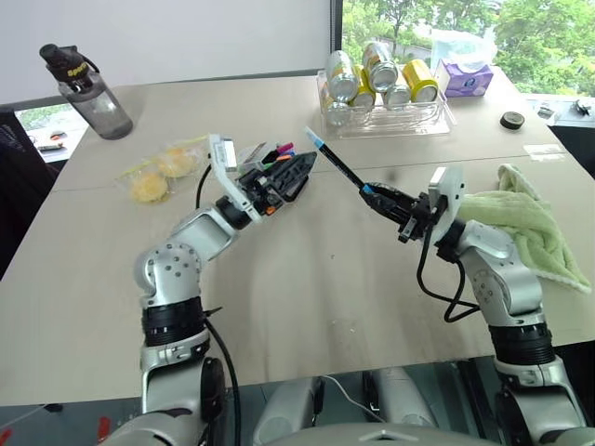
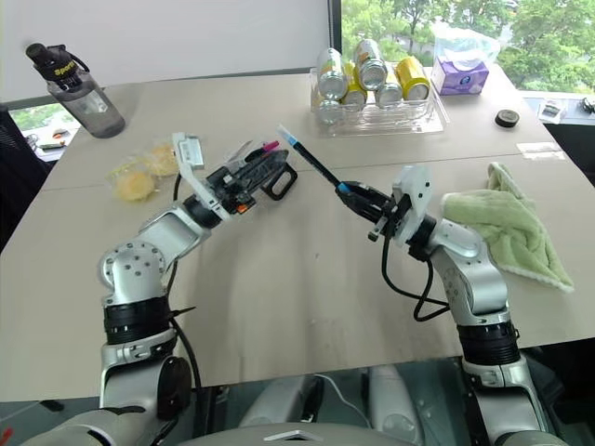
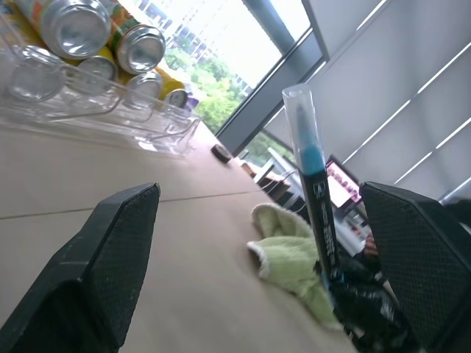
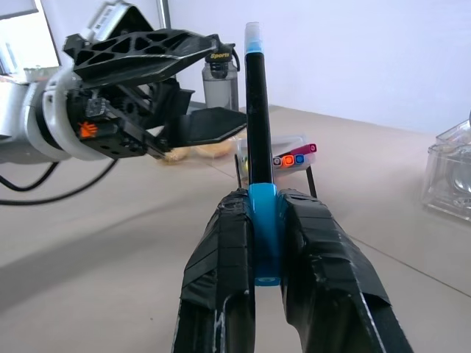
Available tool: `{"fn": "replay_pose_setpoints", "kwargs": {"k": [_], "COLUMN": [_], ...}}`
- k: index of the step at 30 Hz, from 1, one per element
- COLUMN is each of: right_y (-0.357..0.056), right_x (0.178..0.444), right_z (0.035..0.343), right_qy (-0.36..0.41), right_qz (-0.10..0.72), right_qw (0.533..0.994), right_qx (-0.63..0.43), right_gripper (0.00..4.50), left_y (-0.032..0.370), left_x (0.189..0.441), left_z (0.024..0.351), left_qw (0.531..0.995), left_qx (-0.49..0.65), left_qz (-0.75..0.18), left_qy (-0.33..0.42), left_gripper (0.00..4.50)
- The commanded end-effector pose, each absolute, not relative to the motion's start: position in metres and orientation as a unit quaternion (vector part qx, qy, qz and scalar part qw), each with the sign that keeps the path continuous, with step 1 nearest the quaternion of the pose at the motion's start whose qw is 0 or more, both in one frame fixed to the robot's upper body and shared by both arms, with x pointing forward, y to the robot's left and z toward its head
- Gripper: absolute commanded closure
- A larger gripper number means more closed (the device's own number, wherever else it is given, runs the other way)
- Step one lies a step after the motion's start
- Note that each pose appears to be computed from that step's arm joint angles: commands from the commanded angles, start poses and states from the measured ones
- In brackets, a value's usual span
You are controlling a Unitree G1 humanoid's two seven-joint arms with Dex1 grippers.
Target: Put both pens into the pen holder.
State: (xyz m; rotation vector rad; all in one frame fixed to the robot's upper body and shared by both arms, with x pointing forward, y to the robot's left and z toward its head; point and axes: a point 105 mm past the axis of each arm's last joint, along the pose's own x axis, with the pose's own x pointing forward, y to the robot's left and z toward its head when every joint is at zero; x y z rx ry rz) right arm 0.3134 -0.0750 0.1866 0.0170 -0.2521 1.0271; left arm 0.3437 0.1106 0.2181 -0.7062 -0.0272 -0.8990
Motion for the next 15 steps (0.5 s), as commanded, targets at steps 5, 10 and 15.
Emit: {"fn": "replay_pose_setpoints", "kwargs": {"k": [5,10,15], "right_y": [-0.07,-0.067,-0.065], "right_x": [0.302,0.301,0.299], "right_z": [0.201,0.203,0.203], "right_qy": [-0.147,-0.148,-0.148], "right_qz": [0.51,0.52,0.526], "right_qw": [0.848,0.841,0.838], "right_qx": [0.003,0.002,-0.002], "right_gripper": [4.48,4.5,4.5], "left_y": [0.098,0.098,0.093], "left_x": [0.332,0.333,0.33], "left_z": [0.234,0.24,0.239], "left_qw": [0.805,0.792,0.788], "left_qx": [-0.358,-0.378,-0.374], "left_qz": [-0.472,-0.479,-0.489], "left_qy": [-0.026,-0.036,-0.032], "left_gripper": [0.0,0.53,2.5]}}
